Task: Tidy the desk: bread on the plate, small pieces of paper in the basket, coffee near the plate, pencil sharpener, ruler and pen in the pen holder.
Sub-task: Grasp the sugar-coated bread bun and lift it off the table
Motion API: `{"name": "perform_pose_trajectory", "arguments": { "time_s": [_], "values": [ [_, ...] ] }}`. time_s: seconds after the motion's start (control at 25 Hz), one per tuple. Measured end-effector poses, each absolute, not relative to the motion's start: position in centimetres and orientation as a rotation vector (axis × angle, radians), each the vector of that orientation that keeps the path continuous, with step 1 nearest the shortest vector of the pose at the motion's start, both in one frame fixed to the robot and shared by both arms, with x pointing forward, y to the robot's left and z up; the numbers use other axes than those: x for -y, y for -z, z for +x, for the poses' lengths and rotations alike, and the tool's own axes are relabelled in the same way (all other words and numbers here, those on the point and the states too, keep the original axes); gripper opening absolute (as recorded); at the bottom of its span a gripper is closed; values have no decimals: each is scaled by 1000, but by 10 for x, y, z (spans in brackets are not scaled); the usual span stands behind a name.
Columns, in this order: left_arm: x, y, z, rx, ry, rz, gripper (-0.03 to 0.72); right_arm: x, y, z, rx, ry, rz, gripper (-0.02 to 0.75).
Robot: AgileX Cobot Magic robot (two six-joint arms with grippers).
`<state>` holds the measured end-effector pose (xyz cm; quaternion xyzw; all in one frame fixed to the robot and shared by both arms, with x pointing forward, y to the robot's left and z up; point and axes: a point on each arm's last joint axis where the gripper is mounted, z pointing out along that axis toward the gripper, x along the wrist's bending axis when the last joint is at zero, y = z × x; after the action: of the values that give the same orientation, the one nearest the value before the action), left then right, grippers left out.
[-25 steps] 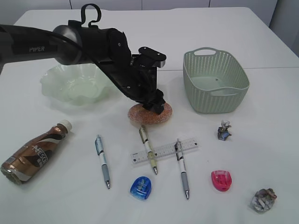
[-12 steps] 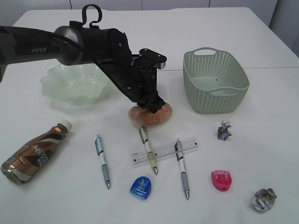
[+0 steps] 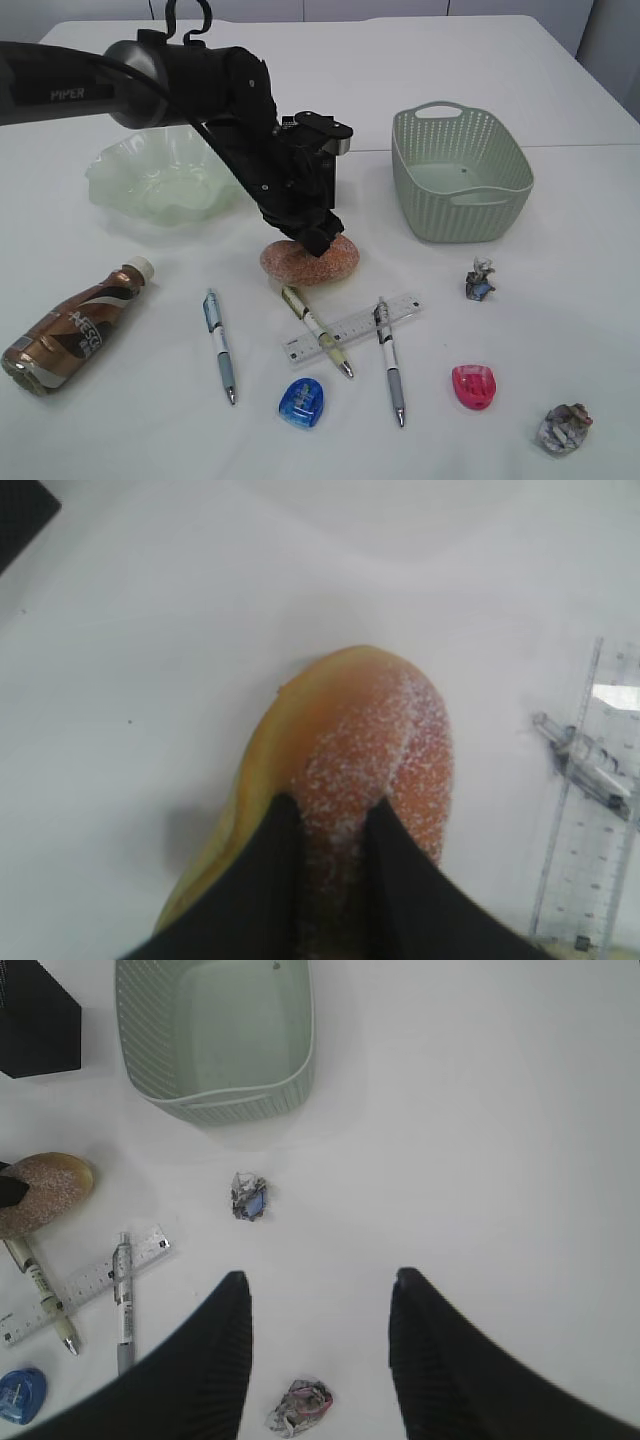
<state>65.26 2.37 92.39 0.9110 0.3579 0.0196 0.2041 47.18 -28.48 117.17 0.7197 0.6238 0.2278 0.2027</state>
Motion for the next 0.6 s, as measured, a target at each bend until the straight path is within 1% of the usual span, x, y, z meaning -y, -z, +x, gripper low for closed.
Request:
{"name": "perform_pose_trajectory", "arguments": {
  "time_s": [0.36, 0.6],
  "values": [
    [-26, -931, 650, -999, -49, 2556, 91, 285, -1172, 472, -1742, -635, 2008, 364],
    [-28, -953, 646, -1012, -64, 2529, 91, 285, -1172, 472, -1742, -635, 2008, 364]
  ]
}}
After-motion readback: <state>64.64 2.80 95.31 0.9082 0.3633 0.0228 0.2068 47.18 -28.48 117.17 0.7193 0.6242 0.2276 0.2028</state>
